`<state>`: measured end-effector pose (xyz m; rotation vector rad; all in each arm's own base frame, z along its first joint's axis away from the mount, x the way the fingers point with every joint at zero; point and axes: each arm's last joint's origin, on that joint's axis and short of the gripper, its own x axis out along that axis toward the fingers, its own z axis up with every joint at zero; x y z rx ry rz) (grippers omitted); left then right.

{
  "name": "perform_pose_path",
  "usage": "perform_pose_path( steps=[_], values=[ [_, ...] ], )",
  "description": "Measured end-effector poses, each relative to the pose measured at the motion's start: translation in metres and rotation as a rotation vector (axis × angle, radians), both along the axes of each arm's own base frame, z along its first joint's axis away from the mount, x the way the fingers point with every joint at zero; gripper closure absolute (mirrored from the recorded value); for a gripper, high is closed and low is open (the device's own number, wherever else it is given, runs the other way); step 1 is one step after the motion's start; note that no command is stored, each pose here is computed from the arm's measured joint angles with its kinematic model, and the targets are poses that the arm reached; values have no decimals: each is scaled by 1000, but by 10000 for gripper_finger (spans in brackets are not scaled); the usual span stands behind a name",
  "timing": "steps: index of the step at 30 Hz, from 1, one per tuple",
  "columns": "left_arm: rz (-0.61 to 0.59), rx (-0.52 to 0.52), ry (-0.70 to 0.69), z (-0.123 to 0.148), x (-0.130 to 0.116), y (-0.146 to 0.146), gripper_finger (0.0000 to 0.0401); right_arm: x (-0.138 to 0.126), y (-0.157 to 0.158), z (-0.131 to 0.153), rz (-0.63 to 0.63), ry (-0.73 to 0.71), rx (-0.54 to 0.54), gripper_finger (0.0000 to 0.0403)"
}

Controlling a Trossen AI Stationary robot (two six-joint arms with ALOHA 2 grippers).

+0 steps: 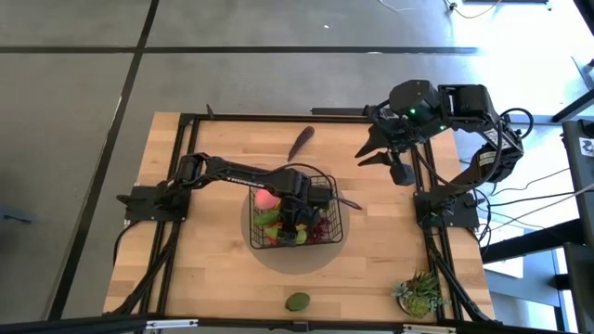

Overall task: Build produce basket
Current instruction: Put the green cucumber into the black wire basket, then put the purple eggplant into the black wire basket

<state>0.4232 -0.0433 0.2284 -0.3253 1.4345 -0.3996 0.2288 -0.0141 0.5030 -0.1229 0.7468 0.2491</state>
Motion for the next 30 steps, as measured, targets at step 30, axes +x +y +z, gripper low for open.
perform_pose_path(
  steps=[30],
  values=[
    [-11,-27,-25,1,2,7,175,0,0,0,0,0,0,319]
  ],
)
